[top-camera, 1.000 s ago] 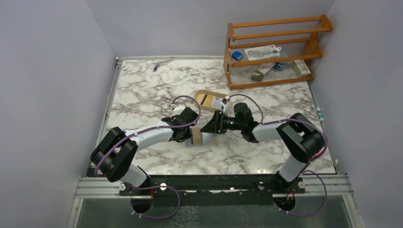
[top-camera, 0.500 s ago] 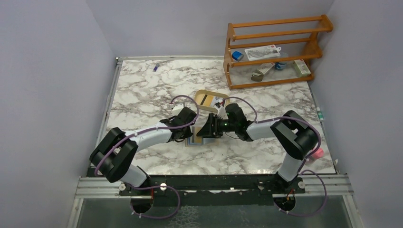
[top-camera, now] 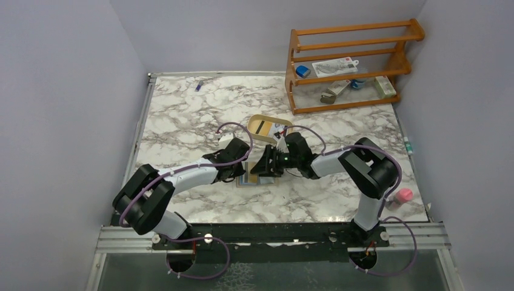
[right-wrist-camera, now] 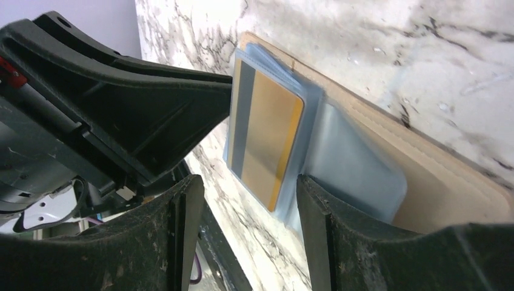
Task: Take the credit cards out of the card holder
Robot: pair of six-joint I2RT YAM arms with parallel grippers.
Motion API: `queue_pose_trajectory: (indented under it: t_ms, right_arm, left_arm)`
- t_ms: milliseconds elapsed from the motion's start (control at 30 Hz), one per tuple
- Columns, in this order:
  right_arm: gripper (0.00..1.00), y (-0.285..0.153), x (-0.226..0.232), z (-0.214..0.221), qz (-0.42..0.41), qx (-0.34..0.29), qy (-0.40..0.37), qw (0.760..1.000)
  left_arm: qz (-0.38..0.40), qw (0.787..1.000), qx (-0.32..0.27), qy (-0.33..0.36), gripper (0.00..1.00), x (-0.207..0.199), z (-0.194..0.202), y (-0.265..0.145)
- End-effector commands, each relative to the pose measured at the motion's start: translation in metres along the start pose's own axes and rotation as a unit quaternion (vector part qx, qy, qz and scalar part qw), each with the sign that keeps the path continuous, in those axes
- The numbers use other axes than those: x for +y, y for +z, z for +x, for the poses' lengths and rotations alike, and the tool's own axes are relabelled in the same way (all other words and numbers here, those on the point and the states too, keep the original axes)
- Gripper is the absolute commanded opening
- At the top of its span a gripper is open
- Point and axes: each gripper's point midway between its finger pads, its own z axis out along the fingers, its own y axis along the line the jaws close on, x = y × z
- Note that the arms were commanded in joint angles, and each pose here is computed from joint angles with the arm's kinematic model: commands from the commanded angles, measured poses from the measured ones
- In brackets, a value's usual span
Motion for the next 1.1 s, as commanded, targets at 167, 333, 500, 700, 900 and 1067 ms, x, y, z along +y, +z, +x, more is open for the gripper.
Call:
queue_pose_trajectory:
  t_ms: [167,333,500,700,900,1067]
  right_arm:
    - [0.63,0.02,-0.002,0.005,-0.002,0.005,0.01,1.0]
    - [0.63,0.022,0.002,0.005,-0.02,0.002,0.012,1.0]
    - [0.63,0.018,0.012,0.009,-0.069,-0.01,0.021,0.997]
    - [0.62,0.007,0.029,0.009,-0.131,-0.033,0.012,0.991]
    - [0.61,-0.007,0.038,0.005,-0.15,-0.068,-0.001,0.986]
    - [0.61,-0.015,0.047,0.003,-0.186,-0.091,0.007,0.978]
  left_arm:
    - [-0.015,0.998,0.058,0.005,0.24,0.018,0.035,0.005]
    - [-0.014,0.998,0.062,0.001,0.24,0.019,0.039,0.007]
    - [-0.016,0.998,0.065,0.001,0.24,0.022,0.042,0.008]
    - [-0.02,0.998,0.068,0.001,0.24,0.027,0.046,0.009]
    - [-0.025,0.997,0.068,0.001,0.24,0.032,0.049,0.009]
    - [-0.025,0.997,0.069,0.001,0.24,0.033,0.05,0.009]
